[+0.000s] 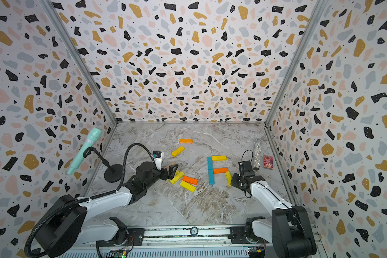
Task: Assemble the number 6 with building blocks
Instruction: Assemble the building block at the center of the board.
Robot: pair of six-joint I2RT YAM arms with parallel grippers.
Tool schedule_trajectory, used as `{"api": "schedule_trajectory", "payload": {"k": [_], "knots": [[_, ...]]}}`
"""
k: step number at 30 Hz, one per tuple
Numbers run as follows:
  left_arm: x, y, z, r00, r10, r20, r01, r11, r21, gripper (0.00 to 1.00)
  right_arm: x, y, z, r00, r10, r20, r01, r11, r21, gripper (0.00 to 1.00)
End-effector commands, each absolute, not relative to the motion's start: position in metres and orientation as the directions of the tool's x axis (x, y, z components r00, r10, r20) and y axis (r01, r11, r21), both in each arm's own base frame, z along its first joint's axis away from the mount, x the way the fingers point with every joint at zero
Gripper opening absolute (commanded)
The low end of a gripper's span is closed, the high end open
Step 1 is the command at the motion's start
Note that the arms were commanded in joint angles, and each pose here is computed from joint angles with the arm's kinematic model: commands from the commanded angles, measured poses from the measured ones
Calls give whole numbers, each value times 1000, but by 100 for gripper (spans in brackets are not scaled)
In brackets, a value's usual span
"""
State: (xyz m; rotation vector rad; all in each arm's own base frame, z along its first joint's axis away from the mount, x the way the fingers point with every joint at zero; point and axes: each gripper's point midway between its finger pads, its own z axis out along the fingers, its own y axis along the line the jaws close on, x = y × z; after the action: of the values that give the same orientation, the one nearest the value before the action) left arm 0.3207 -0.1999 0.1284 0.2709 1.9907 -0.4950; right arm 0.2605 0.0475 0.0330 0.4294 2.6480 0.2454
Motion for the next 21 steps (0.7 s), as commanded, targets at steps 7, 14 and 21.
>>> {"api": "schedule_trajectory", "payload": {"k": [7, 14, 21], "knots": [[322, -200, 138, -412, -31, -911, 405, 889, -213, 99, 264, 52, 22, -864, 321, -388, 237, 939, 250, 8], [322, -199, 138, -411, -29, -911, 401, 892, -210, 99, 262, 52, 14, -873, 320, -369, 241, 939, 244, 9], [323, -197, 140, -408, -34, -913, 391, 897, -208, 100, 266, 47, 23, -864, 316, -391, 245, 944, 221, 10]]}}
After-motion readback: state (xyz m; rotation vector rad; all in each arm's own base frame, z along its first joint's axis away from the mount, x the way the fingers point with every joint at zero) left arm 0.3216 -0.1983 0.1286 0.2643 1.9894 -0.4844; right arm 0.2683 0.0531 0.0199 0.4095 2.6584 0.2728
